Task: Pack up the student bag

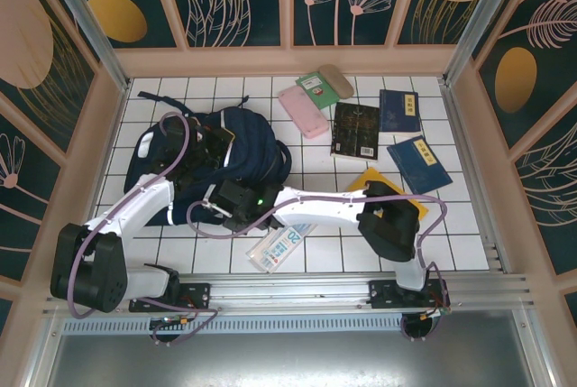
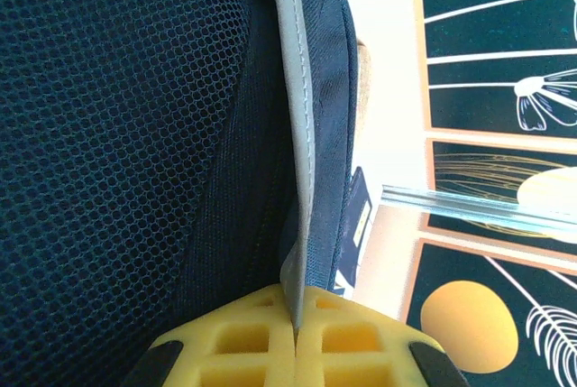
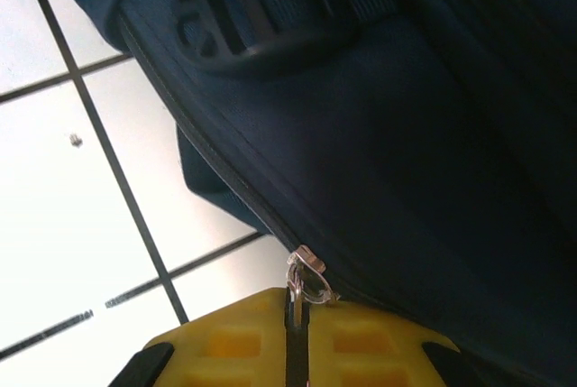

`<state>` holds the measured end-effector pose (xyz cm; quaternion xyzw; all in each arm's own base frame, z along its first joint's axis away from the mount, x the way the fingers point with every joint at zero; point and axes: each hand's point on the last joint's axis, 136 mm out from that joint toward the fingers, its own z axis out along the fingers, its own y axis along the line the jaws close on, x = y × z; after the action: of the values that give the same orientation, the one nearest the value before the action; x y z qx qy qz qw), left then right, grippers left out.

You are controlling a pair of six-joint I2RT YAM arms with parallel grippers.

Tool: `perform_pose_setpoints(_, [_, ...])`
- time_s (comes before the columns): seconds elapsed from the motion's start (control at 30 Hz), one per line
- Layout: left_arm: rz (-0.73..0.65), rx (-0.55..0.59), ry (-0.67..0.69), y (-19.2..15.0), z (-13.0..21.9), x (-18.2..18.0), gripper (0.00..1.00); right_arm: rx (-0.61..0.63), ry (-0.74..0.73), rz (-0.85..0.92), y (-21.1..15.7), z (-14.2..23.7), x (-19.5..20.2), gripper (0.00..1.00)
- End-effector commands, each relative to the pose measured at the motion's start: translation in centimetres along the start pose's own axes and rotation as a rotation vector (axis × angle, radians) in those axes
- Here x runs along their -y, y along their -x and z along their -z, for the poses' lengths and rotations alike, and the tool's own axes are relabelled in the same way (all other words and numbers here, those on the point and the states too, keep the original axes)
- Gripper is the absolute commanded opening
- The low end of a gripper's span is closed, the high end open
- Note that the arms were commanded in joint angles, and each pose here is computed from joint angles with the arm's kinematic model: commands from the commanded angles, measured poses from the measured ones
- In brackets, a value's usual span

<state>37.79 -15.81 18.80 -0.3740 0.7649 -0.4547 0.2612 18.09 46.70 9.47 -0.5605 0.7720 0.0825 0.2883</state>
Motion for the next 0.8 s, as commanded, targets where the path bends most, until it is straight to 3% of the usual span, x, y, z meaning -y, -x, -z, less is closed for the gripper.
perform_pose_setpoints(0.0, [-0.009, 0.062, -0.216, 1.6, 1.4, 6.9, 0.0, 0.087, 0.046, 0.014, 3.3, 0.4, -2.6, 0.12])
perform_pose_setpoints(0.43, [-0.012, 0.011, -0.245, 0.9, 0.6, 7.3, 0.0, 0.113, 0.127, 0.043, 6.6, -3.2, -5.6, 0.19])
perform_pose_setpoints(0.6, [-0.044, 0.013, -0.245, 0.9, 0.9, 7.9, 0.0, 0.116, 0.058, 0.03, 7.1, -3.9, -4.2, 0.22])
perform_pose_setpoints(0.77, [-0.096, 0.001, -0.218, 0.8, 1.2, 7.4, 0.0, 0.151, -0.002, -0.007, 4.9, -1.1, -1.4, 0.32])
